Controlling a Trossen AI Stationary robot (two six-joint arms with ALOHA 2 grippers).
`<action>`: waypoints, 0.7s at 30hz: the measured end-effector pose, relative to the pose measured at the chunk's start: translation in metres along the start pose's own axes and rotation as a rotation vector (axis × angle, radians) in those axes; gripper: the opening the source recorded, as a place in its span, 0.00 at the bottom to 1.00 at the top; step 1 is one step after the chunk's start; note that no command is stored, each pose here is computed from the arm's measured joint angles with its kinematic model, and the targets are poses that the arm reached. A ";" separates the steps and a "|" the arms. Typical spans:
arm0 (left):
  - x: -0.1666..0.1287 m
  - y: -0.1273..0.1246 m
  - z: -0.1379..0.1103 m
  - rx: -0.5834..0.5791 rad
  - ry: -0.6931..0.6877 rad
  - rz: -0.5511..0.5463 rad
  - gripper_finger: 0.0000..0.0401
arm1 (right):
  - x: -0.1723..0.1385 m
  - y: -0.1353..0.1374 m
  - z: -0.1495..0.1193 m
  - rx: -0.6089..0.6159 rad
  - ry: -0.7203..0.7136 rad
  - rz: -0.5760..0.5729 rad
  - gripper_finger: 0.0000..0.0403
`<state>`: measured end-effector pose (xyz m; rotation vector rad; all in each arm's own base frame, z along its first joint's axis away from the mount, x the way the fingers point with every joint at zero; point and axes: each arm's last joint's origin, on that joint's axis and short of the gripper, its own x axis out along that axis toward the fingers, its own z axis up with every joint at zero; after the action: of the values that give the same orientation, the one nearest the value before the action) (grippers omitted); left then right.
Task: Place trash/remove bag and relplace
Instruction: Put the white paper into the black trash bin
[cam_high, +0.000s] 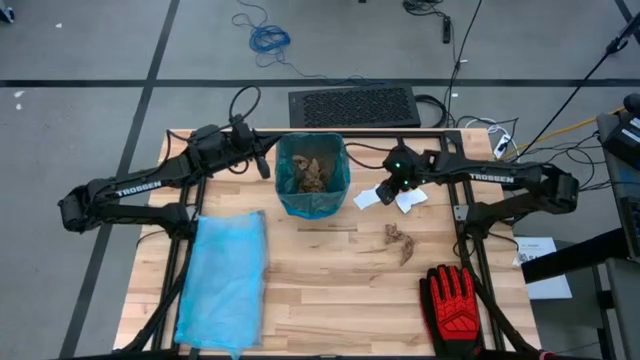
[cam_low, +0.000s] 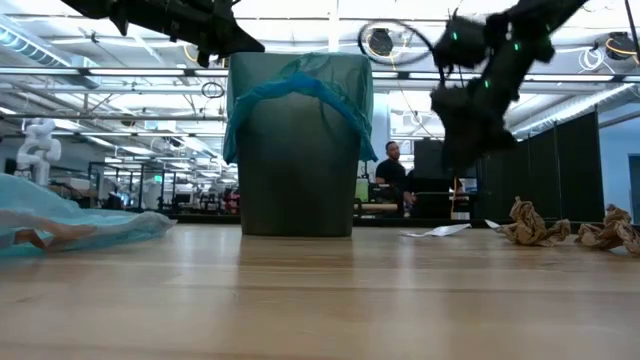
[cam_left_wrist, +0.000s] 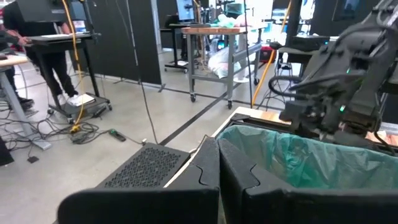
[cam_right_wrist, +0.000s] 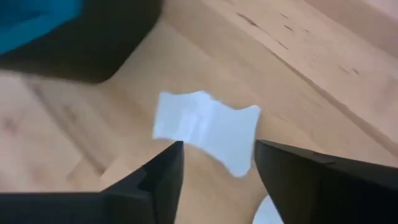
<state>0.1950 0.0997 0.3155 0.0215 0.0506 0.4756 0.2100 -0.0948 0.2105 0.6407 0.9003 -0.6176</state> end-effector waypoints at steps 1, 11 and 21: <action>0.000 0.000 0.000 -0.001 0.001 0.002 0.00 | 0.005 -0.005 -0.002 0.029 -0.008 -0.005 0.50; 0.000 0.000 -0.001 -0.001 0.005 0.004 0.00 | 0.028 -0.037 -0.015 0.152 0.009 -0.005 0.63; 0.000 0.000 -0.003 -0.001 0.032 0.007 0.00 | 0.061 -0.041 -0.024 0.194 0.115 0.015 0.60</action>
<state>0.1950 0.0999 0.3123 0.0130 0.0821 0.4826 0.1978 -0.1169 0.1370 0.8635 0.9490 -0.6643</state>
